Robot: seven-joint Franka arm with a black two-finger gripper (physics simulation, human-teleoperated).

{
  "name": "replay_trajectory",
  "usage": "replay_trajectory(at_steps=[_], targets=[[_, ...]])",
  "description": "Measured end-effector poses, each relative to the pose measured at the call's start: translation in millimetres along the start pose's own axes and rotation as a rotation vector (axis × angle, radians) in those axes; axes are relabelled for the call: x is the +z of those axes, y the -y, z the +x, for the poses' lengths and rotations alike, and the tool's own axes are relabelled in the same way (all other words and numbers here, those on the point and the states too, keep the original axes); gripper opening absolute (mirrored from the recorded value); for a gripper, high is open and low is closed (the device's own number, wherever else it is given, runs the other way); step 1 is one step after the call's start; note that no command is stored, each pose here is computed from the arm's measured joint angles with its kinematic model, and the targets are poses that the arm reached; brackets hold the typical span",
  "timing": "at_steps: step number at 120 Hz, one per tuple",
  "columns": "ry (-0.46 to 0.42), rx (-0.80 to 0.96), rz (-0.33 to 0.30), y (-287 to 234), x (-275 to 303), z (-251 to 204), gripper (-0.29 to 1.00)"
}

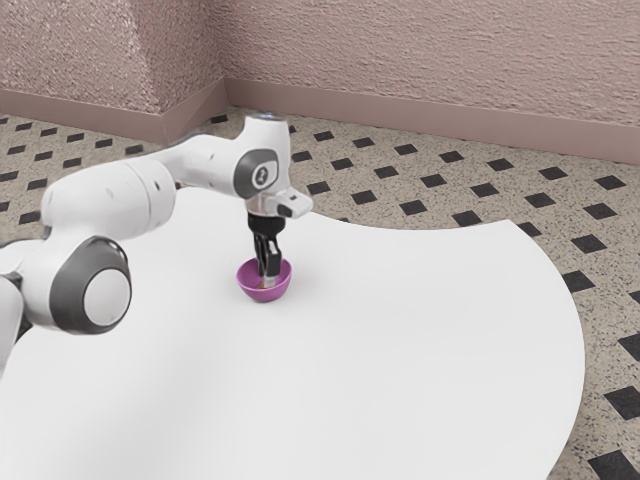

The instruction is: Take strawberry from the bowl

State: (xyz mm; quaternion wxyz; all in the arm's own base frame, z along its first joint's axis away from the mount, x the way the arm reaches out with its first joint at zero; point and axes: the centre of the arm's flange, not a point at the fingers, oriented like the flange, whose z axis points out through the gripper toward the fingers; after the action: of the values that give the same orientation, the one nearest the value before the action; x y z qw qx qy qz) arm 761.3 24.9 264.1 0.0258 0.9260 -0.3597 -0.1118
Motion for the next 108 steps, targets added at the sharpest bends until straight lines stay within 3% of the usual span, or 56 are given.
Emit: replay_trajectory(at_steps=[52,80,108], targets=[[0.003,-0.021,-0.013,8,13,-5,0.39],[-0.018,-0.046,0.003,10,12,-3,0.31],[-0.047,-0.077,0.002,8,13,3,0.35]])
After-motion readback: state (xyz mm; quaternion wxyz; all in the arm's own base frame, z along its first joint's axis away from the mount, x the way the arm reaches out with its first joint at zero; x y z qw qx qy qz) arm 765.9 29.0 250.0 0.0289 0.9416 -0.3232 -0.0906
